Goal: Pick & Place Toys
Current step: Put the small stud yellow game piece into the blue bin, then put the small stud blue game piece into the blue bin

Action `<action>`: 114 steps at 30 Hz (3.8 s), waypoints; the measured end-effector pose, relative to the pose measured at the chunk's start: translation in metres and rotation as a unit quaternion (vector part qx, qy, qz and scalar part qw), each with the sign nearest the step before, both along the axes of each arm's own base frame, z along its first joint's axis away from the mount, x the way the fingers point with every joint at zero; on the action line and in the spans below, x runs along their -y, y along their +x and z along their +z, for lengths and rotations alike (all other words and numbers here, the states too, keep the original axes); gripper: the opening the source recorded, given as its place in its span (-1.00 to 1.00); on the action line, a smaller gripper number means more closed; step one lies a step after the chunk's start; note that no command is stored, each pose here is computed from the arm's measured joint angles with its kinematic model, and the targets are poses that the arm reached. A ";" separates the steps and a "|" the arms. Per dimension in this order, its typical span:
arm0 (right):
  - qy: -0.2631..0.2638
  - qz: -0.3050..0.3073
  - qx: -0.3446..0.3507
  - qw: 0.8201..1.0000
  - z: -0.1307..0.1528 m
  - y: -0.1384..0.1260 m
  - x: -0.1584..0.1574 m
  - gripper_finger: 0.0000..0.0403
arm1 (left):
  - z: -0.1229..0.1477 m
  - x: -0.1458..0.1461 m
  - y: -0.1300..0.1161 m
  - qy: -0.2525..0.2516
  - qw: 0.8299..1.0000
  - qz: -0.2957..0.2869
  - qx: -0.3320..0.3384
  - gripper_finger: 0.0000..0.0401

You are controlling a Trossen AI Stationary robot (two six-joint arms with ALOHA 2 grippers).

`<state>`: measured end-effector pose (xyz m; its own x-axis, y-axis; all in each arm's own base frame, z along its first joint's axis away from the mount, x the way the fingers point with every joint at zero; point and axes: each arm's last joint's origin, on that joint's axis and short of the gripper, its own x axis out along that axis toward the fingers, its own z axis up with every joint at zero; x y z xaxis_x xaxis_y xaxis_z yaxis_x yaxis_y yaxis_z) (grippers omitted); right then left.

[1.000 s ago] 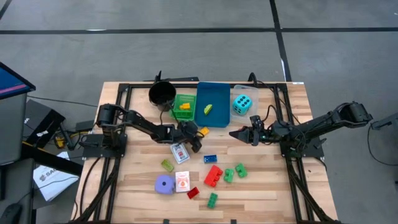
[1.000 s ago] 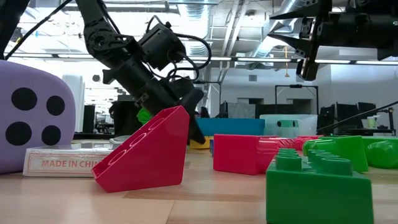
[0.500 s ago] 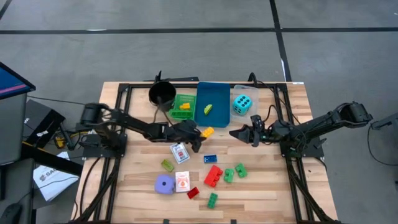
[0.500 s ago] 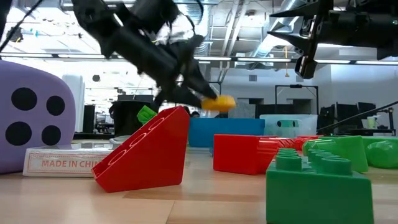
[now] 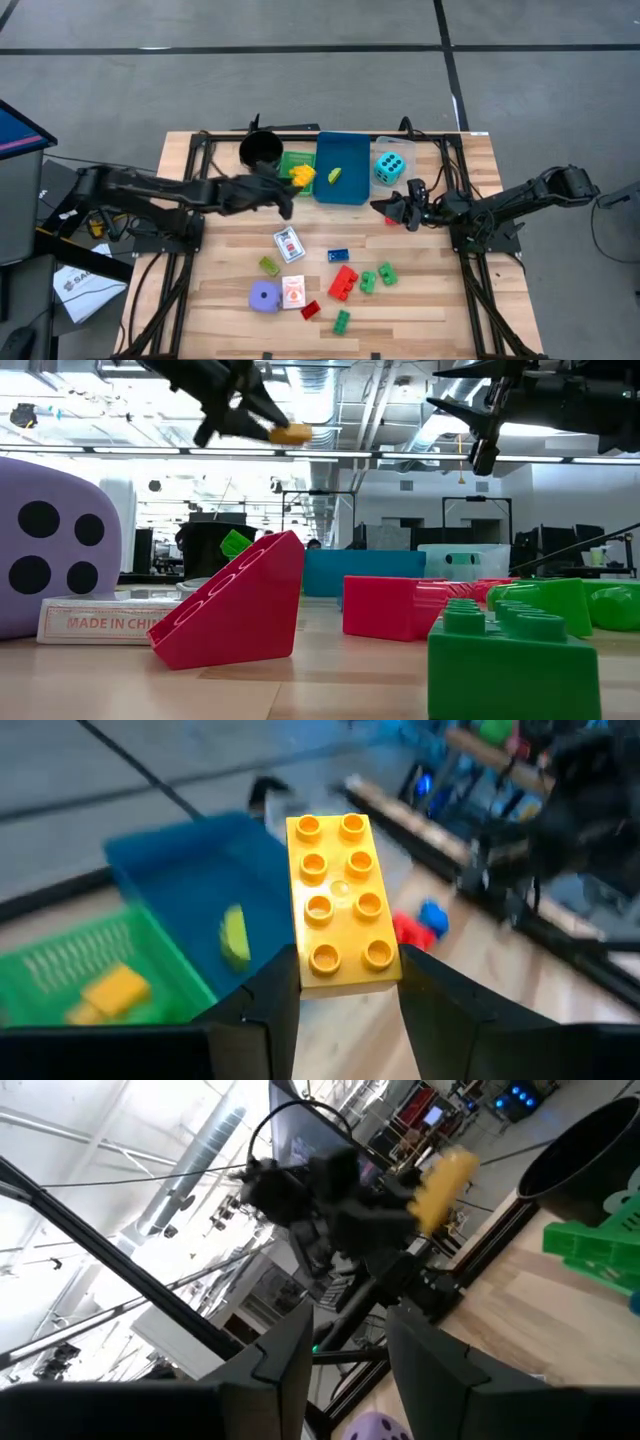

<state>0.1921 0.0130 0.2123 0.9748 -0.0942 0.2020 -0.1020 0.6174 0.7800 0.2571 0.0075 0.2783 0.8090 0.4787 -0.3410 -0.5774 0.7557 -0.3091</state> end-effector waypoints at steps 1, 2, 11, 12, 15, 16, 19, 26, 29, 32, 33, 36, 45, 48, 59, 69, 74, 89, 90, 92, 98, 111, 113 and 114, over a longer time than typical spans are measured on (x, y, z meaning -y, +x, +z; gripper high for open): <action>0.000 0.000 0.000 1.000 0.000 0.000 0.000 -0.38 | 0.005 -0.001 -0.006 0.010 1.000 0.003 0.000 -0.34; 0.000 0.000 0.000 1.000 0.000 0.000 0.000 -0.38 | 0.010 -0.001 -0.010 0.019 1.000 0.006 0.006 -0.34; 0.008 -0.029 -0.001 1.000 0.000 0.000 0.002 -0.38 | 0.017 -0.007 -0.015 0.035 0.999 0.012 0.014 -0.34; 0.010 -0.036 -0.001 0.999 0.000 0.000 0.002 -0.38 | 0.013 -0.009 -0.012 0.033 0.999 0.010 0.005 -0.34; 0.014 -0.050 -0.001 0.999 0.000 0.000 0.003 -0.38 | -0.002 -0.016 0.000 0.021 1.000 -0.003 -0.022 -0.34; 0.015 -0.051 0.000 0.999 0.000 0.000 0.003 -0.38 | -0.007 -0.018 0.005 0.014 0.999 -0.006 -0.030 -0.34; 0.020 -0.045 0.006 0.999 0.001 -0.001 0.001 -0.38 | -0.023 -0.029 0.022 -0.001 0.999 -0.016 -0.032 -0.34; 0.019 -0.020 0.049 0.998 0.009 -0.004 -0.008 -0.38 | -0.058 -0.054 0.058 -0.035 0.999 -0.011 0.020 -0.33; 0.013 -0.014 0.050 0.999 0.010 -0.004 -0.011 -0.38 | -0.070 -0.065 0.066 -0.056 0.997 0.005 0.044 -0.33; 0.011 -0.011 0.049 0.999 0.010 -0.004 -0.012 -0.38 | -0.079 -0.074 0.071 -0.073 0.996 0.003 0.060 -0.31; 0.011 -0.011 0.048 0.999 0.009 -0.004 -0.012 -0.38 | -0.082 -0.076 0.073 -0.076 0.995 -0.005 0.063 -0.29; 0.009 -0.012 0.048 0.999 0.009 -0.004 -0.012 -0.38 | -0.081 -0.077 0.078 -0.072 0.992 -0.024 0.103 -0.20; -0.003 0.025 0.050 0.998 0.010 -0.004 -0.014 -0.38 | -0.073 -0.075 0.082 -0.115 0.977 -0.019 0.177 0.20; -0.006 0.039 0.050 0.998 0.010 -0.004 -0.015 -0.38 | -0.073 -0.075 0.082 -0.151 0.969 -0.011 0.195 0.30; -0.021 0.091 0.048 0.994 0.009 -0.004 -0.018 -0.38 | -0.032 -0.045 0.073 -0.183 0.941 -0.145 0.245 0.27; -0.083 0.162 -0.063 0.981 -0.002 0.007 -0.025 -0.38 | 0.024 0.009 0.042 -0.100 0.928 -0.225 0.281 0.09; -0.175 0.214 -0.180 0.944 0.010 0.021 -0.032 -0.38 | 0.020 0.025 0.032 -0.111 0.948 -0.206 0.216 0.05; -0.317 0.208 -0.337 0.862 0.067 0.065 -0.029 -0.25 | 0.010 0.029 0.028 -0.066 0.965 -0.208 0.143 0.02; -0.315 0.215 -0.359 0.852 0.062 0.067 -0.030 -0.20 | 0.011 0.029 0.028 -0.057 0.966 -0.210 0.141 0.02; -0.310 0.232 -0.375 0.843 0.055 0.080 -0.034 -0.10 | 0.011 0.029 0.028 -0.042 0.966 -0.214 0.139 0.02; -0.285 0.268 -0.391 0.833 0.047 0.108 -0.055 0.19 | 0.011 0.029 0.028 -0.031 0.966 -0.217 0.137 0.02; -0.319 0.319 -0.402 0.797 0.026 0.147 -0.072 0.27 | 0.010 0.028 0.028 -0.030 0.972 -0.193 0.133 0.02; -0.312 0.329 -0.407 0.793 0.026 0.146 -0.066 0.27 | 0.010 0.027 0.028 -0.032 0.974 -0.184 0.132 0.02; -0.308 0.332 -0.411 0.791 0.026 0.145 -0.063 0.27 | 0.009 0.027 0.028 -0.032 0.974 -0.181 0.131 0.02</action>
<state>0.3375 0.0758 0.2378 0.5938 0.3633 -0.7179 -0.1785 0.9295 0.3228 0.2851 -0.0196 0.2878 0.9843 0.1294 -0.1197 -0.1707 0.8694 -0.4636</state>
